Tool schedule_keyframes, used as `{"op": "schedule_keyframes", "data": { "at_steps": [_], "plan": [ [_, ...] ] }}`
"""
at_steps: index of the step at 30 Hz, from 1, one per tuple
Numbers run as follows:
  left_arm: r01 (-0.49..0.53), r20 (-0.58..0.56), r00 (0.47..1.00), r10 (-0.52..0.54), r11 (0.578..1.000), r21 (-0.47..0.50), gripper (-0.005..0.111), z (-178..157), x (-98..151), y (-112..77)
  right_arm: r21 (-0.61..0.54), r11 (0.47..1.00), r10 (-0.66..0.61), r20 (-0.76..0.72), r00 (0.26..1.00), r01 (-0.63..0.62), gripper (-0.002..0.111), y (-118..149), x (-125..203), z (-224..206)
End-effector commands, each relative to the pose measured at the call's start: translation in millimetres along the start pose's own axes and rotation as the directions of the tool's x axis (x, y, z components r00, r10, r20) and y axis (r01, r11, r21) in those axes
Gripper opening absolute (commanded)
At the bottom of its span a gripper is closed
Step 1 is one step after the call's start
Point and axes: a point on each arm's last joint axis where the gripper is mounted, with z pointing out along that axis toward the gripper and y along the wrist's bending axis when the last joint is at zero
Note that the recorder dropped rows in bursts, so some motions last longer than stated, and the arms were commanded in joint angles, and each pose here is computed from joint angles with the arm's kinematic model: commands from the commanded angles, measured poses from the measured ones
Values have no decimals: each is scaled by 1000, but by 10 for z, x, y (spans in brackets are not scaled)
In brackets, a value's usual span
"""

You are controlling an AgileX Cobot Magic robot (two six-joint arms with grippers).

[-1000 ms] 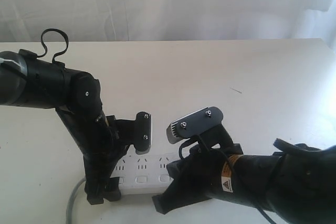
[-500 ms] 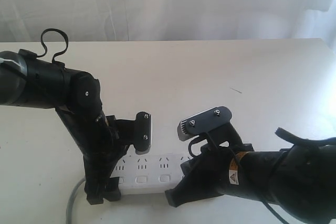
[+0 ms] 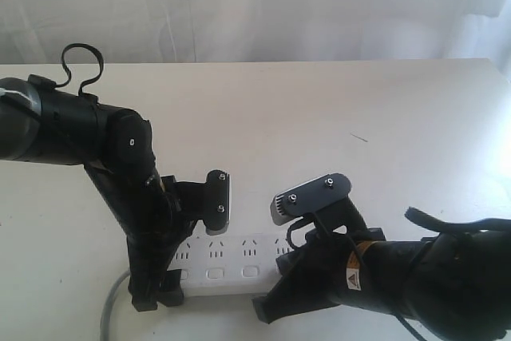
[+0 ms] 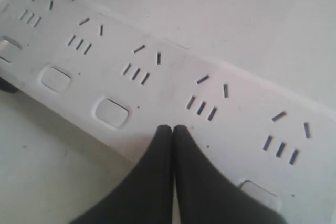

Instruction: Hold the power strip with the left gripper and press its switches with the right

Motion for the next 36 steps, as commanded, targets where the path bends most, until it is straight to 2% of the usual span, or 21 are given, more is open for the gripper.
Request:
{"op": "schedule_keyframes", "data": {
  "at_steps": [1,36],
  "plan": [
    [21,-62,998,-14,994,110,0,143,94,-106,15,1000,1,-52,999,0,0,-34,92,76],
    [14,-56,998,-7,992,126,0,142,89,-120,30,999,16,-113,993,-13,0,-47,153,81]
  ]
}}
